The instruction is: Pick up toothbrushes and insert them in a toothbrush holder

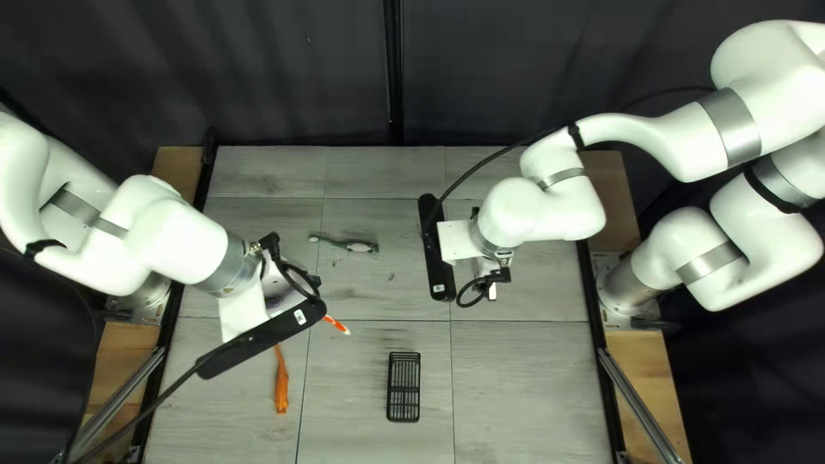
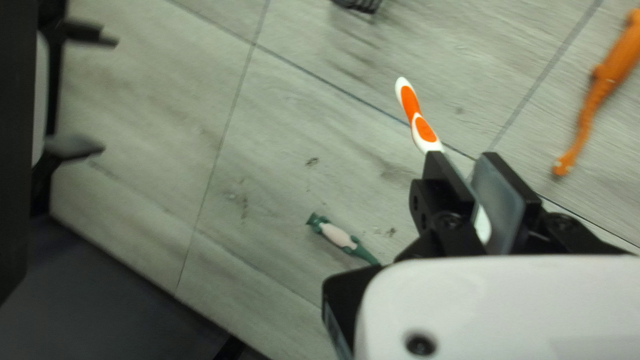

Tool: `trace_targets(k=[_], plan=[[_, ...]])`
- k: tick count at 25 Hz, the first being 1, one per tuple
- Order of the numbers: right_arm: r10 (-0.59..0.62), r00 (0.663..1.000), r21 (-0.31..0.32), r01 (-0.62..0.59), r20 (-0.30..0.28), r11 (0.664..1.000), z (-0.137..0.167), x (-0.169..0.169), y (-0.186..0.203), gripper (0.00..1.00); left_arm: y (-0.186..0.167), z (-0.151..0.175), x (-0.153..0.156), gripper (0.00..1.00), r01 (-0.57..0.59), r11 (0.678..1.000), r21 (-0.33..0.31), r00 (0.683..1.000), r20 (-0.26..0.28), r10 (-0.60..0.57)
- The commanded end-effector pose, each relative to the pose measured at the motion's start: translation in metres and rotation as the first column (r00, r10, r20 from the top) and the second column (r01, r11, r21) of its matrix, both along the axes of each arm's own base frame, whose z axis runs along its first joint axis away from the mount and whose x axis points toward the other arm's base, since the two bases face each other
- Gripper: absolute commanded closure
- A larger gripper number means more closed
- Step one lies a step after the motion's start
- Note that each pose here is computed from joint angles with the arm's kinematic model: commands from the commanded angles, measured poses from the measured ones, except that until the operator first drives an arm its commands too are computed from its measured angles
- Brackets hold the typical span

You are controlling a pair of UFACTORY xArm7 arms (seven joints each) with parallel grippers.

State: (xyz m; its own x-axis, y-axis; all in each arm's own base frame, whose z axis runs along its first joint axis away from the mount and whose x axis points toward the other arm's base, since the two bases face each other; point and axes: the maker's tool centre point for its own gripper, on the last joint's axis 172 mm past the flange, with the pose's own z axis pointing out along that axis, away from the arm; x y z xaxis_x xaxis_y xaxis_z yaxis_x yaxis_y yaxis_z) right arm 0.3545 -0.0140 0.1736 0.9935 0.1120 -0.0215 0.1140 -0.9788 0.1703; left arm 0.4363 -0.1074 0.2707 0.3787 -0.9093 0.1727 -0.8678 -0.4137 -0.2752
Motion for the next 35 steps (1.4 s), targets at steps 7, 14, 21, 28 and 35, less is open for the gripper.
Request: trace_targets(k=[7,14,21,28,35], plan=[[-0.056,0.998,-0.114,0.055,-0.010,0.992,0.010,-0.032,-0.054,0.00,-0.027,0.016,-0.012,1.00,0.047,0.999,0.023,0.997,-0.064,-0.045],[-0.177,0.982,-0.118,0.184,0.064,0.976,0.010,-0.049,-0.133,0.00,-0.037,0.013,-0.005,1.00,0.063,0.997,0.036,0.997,-0.054,-0.061],[-0.313,0.931,-0.108,0.336,0.188,0.936,0.017,-0.055,-0.243,0.00,-0.035,0.017,0.018,1.00,0.090,0.995,0.032,0.995,-0.042,-0.089],[-0.338,0.912,-0.109,0.370,0.234,0.923,0.032,-0.052,-0.273,0.00,-0.036,0.009,0.048,1.00,0.118,0.993,0.027,0.992,-0.048,-0.116],[-0.338,0.912,-0.109,0.370,0.234,0.923,0.032,-0.052,-0.273,0.00,-0.034,0.004,0.078,1.00,0.179,0.982,0.057,0.980,-0.093,-0.173]])
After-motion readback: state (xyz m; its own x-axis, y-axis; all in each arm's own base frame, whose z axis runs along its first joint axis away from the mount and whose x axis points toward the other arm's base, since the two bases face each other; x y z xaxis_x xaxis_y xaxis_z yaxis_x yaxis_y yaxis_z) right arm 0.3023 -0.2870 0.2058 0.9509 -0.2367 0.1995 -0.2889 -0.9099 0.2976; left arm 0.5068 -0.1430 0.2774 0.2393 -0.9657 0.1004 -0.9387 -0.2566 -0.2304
